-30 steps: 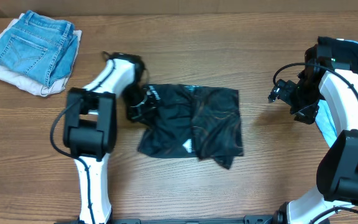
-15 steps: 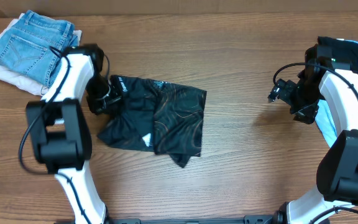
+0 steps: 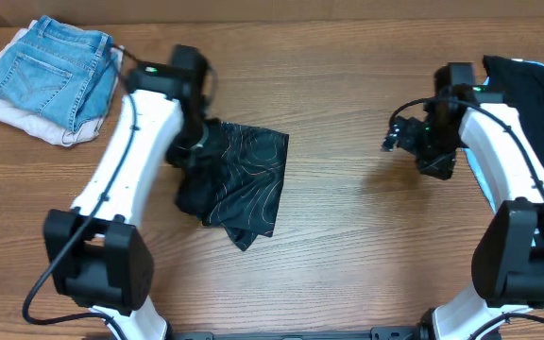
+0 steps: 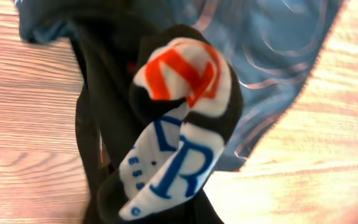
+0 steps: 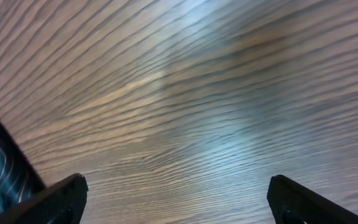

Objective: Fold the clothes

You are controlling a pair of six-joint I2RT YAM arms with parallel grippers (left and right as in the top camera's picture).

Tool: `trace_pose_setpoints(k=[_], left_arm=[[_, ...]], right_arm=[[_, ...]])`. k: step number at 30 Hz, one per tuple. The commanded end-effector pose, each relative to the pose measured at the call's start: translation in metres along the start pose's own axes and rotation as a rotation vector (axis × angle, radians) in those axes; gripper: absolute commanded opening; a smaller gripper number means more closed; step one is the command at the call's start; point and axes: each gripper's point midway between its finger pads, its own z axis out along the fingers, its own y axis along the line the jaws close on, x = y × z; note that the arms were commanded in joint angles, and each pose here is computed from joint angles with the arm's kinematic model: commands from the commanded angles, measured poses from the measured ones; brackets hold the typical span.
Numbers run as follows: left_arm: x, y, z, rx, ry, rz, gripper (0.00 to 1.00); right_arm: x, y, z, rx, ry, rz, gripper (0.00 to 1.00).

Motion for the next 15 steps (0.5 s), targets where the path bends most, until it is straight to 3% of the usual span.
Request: trace_pose_setpoints(k=[1,7,15], left_arm=[[0.01,-0.025,0.004,-0.017,-0.012,0.037,0.04],[0.024,-0.069,0.02,-0.01,-0.015,0.159,0.14],[0.037,-0.095,0.064,-0.05,0.053,0.202,0.15]], right_arm=[[0.003,0.013,-0.007,-0.018,-0.025,-0.037,0.97],[0.006,0.02,-0.006,-0.021,-0.024,-0.034,0.97],[0.007,0.019,-0.005,-0.019,-0.021,-0.033,0.97]])
